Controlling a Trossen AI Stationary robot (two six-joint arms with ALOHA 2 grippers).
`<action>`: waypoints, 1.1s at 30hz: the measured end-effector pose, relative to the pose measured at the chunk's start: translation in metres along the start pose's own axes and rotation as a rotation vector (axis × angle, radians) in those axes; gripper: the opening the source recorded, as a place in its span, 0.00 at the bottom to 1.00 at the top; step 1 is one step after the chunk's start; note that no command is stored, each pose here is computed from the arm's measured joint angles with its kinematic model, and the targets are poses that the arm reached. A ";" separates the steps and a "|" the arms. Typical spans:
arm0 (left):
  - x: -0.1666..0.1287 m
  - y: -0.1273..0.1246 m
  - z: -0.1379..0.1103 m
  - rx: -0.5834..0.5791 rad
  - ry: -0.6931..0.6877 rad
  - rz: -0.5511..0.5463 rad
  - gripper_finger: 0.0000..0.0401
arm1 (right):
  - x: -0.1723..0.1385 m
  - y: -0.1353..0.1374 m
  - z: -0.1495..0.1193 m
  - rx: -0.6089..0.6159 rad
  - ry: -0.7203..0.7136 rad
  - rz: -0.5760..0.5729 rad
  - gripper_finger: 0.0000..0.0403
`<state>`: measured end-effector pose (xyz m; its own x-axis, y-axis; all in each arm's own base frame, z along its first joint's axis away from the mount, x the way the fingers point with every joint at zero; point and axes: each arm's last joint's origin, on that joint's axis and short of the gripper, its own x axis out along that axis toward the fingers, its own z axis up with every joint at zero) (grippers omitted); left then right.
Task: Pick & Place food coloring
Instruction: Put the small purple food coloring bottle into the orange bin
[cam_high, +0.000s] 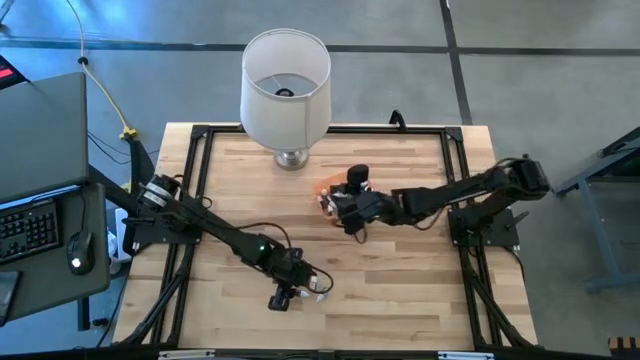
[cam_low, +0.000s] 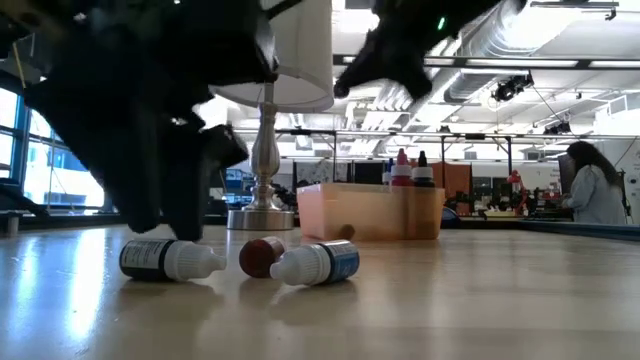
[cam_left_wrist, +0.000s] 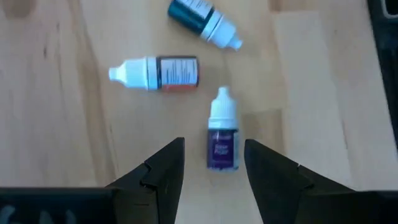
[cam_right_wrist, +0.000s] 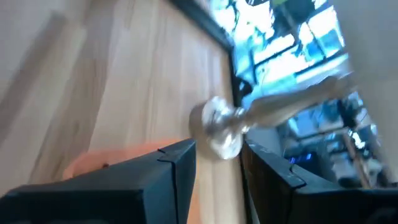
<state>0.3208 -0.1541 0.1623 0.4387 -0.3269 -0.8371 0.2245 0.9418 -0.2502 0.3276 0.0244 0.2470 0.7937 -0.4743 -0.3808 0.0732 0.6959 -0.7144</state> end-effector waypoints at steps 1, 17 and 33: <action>0.002 0.000 0.000 -0.013 0.001 -0.008 0.41 | -0.007 -0.005 0.004 0.006 -0.026 -0.009 0.31; 0.006 -0.001 0.003 -0.065 -0.027 -0.023 0.41 | -0.072 -0.057 0.005 0.293 -0.113 -0.065 0.31; 0.024 0.004 -0.003 -0.066 0.008 0.040 0.39 | -0.071 -0.054 0.004 0.295 -0.102 -0.038 0.31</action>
<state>0.3294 -0.1576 0.1398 0.4392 -0.2887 -0.8507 0.1488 0.9573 -0.2480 0.2694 0.0224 0.3150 0.8426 -0.4570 -0.2850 0.2642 0.8119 -0.5206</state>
